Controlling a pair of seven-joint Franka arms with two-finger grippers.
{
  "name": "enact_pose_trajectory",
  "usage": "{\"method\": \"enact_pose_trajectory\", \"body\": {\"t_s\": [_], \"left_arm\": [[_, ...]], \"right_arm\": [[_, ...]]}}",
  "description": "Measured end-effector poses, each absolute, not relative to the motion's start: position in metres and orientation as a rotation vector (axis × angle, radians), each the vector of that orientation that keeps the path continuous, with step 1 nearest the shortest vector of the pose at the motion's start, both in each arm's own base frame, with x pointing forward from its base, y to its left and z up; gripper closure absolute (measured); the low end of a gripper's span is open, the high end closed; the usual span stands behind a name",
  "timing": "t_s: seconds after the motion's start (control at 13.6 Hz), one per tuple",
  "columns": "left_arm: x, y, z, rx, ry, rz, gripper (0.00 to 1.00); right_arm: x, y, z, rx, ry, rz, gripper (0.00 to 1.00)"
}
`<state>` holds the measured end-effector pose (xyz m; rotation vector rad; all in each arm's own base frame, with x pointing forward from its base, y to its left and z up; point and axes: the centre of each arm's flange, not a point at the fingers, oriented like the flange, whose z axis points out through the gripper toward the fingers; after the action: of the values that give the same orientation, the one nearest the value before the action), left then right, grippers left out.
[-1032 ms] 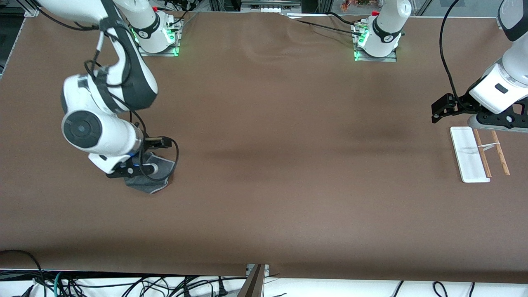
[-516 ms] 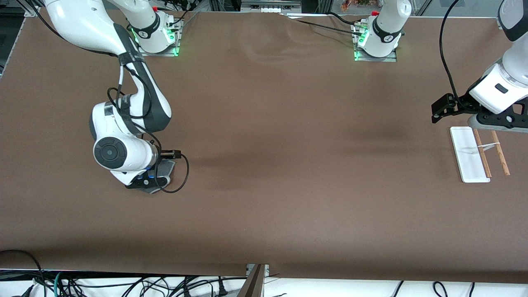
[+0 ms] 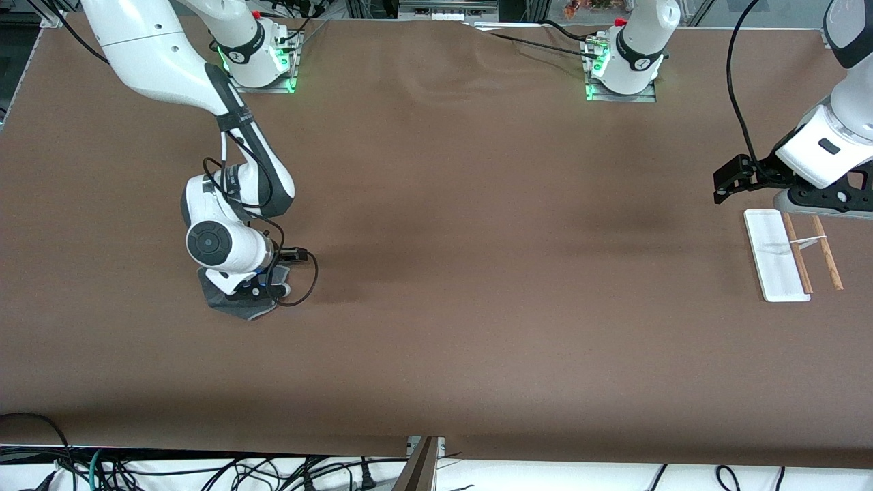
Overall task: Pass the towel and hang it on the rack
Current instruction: 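Move the right gripper down over the grey towel, then close the right gripper on the towel edge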
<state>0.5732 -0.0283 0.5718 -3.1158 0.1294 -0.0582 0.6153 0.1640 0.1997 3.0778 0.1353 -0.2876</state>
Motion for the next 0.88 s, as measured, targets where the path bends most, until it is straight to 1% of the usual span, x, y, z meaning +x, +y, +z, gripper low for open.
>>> {"method": "enact_pose_trajectory", "body": {"t_s": [0.22, 0.74, 0.88], "left_arm": [[0.573, -0.028, 0.572, -3.116, 0.129, -0.058, 0.00], [0.573, -0.028, 0.572, -3.116, 0.129, -0.058, 0.00], [0.573, -0.028, 0.572, -3.116, 0.129, -0.058, 0.00]], "right_arm": [[0.610, 0.162, 0.189, 3.087, 0.134, -0.251, 0.00], [0.614, 0.159, 0.187, 3.108, 0.123, -0.161, 0.01], [0.611, 0.158, 0.181, 3.108, 0.124, -0.162, 0.13]]}}
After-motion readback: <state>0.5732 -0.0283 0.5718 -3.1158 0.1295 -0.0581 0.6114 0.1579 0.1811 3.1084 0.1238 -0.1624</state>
